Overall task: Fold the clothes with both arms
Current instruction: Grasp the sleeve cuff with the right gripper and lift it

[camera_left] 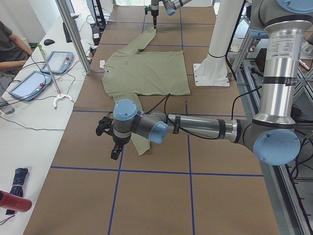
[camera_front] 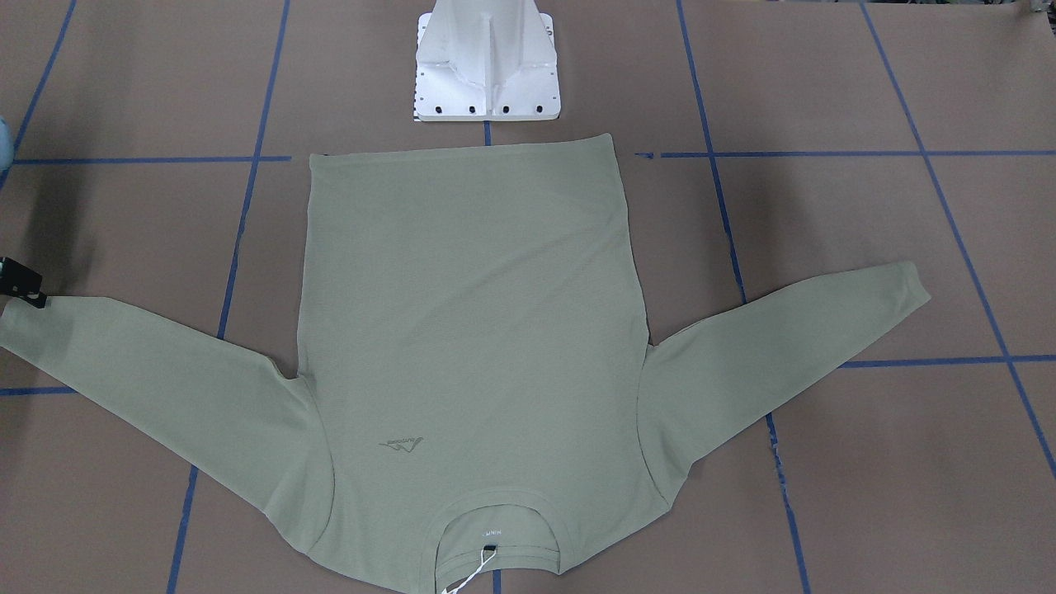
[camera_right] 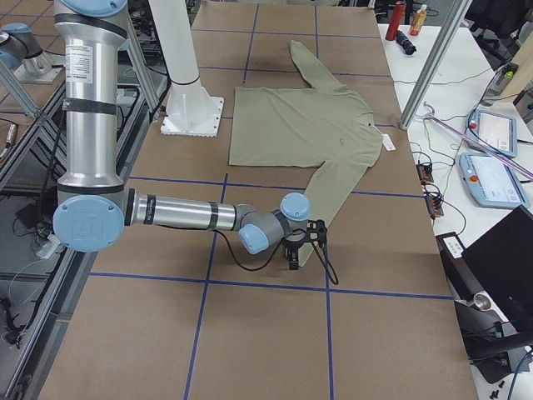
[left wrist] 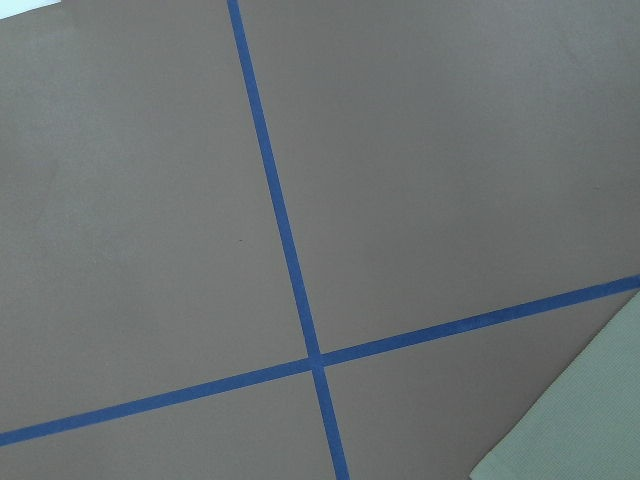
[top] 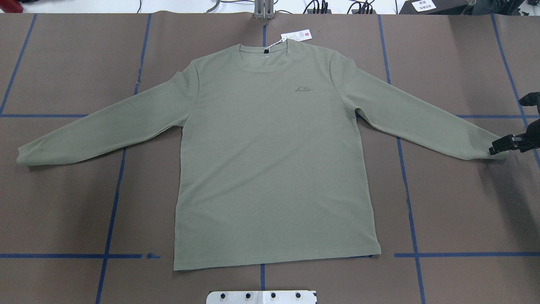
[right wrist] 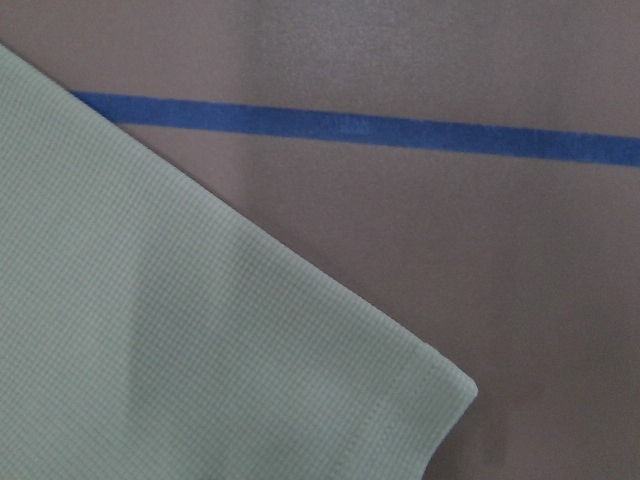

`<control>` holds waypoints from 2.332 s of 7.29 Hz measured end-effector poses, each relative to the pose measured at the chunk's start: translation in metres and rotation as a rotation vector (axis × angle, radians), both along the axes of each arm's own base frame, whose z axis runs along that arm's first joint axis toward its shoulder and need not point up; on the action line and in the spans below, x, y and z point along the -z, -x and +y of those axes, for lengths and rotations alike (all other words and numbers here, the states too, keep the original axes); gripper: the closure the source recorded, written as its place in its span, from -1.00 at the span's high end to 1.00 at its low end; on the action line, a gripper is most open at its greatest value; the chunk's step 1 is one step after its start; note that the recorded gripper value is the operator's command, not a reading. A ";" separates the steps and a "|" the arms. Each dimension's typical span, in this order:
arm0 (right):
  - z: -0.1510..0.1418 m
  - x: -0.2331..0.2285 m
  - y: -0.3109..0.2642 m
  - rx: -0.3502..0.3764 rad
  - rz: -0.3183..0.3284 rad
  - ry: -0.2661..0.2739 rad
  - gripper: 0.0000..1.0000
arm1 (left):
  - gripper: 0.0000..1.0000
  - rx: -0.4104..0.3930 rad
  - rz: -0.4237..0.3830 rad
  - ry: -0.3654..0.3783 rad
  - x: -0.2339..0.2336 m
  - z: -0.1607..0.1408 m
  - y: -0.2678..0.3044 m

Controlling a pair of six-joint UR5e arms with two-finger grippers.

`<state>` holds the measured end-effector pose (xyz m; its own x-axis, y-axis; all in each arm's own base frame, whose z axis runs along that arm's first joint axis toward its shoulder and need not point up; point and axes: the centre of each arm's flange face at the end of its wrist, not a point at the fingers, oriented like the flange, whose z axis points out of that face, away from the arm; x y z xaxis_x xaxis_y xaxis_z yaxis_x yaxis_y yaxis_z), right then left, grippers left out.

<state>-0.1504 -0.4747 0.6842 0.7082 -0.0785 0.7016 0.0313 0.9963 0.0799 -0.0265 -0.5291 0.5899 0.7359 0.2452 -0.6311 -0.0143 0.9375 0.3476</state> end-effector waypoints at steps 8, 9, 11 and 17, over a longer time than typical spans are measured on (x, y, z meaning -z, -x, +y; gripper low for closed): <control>0.006 -0.010 0.001 0.012 -0.001 0.032 -1.00 | 1.00 -0.001 0.003 -0.024 0.001 0.001 0.000; 0.006 -0.011 0.001 0.013 -0.002 0.032 -1.00 | 1.00 -0.001 0.003 -0.024 0.001 0.001 0.000; 0.006 -0.009 0.001 0.012 -0.005 0.025 -1.00 | 1.00 -0.001 0.003 -0.023 0.000 0.002 0.001; -0.038 0.121 0.029 0.012 -0.180 -0.060 -1.00 | 1.00 -0.001 0.001 -0.018 -0.003 0.001 0.001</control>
